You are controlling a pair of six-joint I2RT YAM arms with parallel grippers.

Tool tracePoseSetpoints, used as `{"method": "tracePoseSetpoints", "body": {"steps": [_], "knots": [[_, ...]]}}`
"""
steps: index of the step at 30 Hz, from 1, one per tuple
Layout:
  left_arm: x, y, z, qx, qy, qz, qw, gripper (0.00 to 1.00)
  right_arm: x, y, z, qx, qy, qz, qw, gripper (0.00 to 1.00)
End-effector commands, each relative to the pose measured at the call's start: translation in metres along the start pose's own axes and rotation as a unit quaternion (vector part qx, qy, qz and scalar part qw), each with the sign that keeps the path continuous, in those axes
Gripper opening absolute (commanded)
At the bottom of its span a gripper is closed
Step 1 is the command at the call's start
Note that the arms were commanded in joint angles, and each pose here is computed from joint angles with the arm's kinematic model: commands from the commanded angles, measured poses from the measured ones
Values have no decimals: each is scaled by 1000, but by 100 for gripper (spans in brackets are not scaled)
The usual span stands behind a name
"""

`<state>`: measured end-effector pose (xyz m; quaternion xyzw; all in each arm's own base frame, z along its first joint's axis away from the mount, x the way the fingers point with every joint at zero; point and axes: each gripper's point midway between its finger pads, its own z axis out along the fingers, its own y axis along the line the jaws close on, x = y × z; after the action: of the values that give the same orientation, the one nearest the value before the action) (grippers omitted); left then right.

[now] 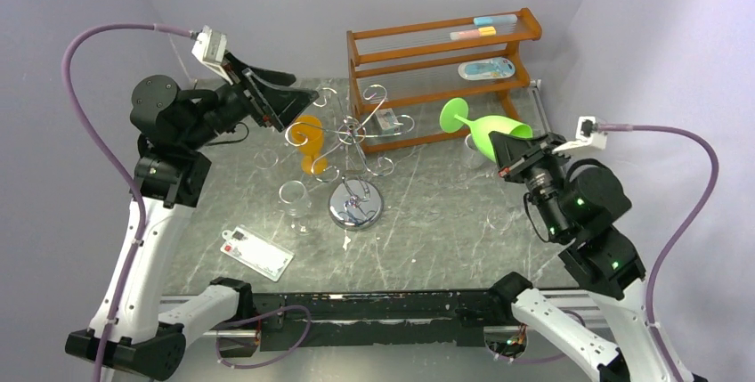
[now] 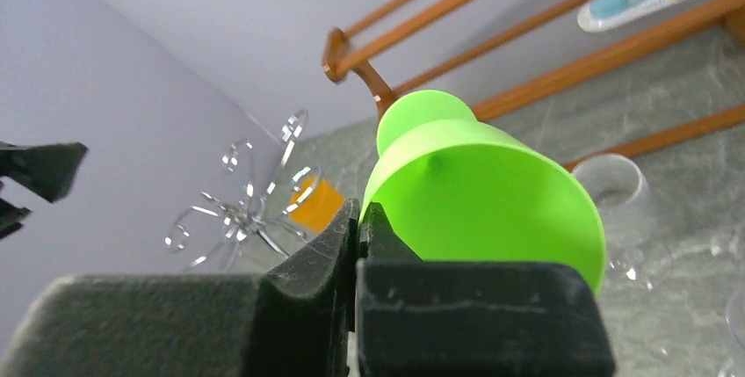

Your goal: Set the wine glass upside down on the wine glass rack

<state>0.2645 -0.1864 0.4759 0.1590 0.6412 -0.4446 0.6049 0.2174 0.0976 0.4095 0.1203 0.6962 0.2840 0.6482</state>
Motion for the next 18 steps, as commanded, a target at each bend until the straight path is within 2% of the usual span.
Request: {"method": "tracePoseSetpoints", "body": {"steps": [1,5,10,13,18], "knots": [[-16,-48,6,118,-26,-25,992,96,-45,27,-13,-70,-101,53,991,0],[-3,-60,26,127,-14,-39,991,96,-61,58,-24,-162,-135,73,975,0],[18,-80,55,136,5,-28,990,95,-65,86,-34,-245,-145,79,955,0],[27,-91,69,150,6,-50,987,94,-65,101,-39,-290,-147,87,942,0],[18,-124,75,175,-66,-149,971,96,-72,116,-43,-338,-170,107,920,0]]}}
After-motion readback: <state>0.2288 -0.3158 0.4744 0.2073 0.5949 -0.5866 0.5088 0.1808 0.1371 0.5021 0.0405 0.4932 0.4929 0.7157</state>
